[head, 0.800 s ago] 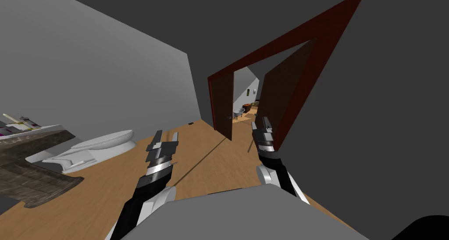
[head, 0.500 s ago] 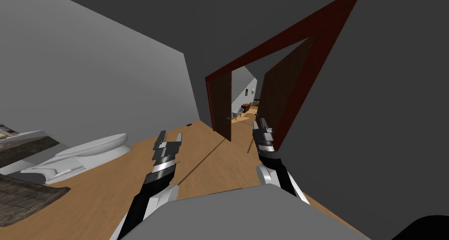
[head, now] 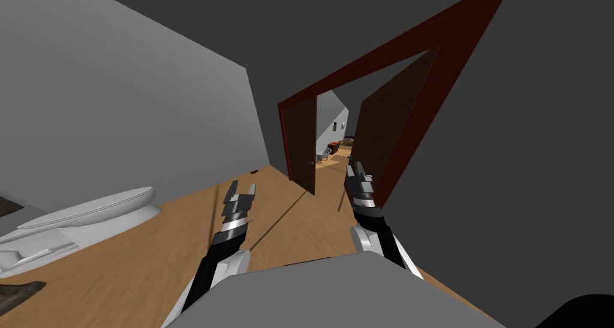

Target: Push the door open

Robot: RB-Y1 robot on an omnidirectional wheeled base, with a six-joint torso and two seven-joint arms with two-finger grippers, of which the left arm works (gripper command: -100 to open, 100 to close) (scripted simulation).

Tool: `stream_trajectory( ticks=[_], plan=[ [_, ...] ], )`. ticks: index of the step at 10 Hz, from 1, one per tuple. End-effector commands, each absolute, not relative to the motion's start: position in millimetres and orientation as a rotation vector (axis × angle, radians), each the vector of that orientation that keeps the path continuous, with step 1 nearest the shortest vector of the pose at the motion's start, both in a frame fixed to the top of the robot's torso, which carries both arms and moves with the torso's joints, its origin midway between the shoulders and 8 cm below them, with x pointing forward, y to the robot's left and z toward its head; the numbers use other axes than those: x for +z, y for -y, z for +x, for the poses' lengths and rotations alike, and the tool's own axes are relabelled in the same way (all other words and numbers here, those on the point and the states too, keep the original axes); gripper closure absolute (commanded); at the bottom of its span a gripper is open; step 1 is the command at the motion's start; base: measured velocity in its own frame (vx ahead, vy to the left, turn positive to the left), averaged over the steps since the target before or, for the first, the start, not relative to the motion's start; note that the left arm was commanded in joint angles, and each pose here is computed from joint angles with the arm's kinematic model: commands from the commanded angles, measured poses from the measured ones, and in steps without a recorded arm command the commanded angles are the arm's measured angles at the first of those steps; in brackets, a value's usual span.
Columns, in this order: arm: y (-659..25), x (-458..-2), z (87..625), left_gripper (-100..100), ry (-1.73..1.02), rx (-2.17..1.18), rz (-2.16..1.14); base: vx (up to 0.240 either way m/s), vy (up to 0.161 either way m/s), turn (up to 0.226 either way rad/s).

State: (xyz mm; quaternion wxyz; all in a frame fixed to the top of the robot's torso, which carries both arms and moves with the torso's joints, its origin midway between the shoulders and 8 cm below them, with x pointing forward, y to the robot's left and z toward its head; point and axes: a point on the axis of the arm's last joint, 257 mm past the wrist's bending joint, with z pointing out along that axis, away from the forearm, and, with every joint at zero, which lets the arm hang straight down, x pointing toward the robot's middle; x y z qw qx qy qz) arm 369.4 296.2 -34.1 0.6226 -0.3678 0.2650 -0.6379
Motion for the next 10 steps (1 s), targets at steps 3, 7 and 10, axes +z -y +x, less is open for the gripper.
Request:
stream_trajectory(
  ticks=[3,7,10],
  plan=[
    [-291.1,-54.0,383.6,-100,-0.644,-1.469,-0.862,0.117,0.015,-0.062],
    [-282.1,-80.6,400.0,-100,-0.69,-1.474,-0.886,0.099,0.024,-0.079],
    [-276.1,-97.5,409.7,-100,-0.721,-1.476,-0.9,0.101,0.019,-0.066]
  ],
)
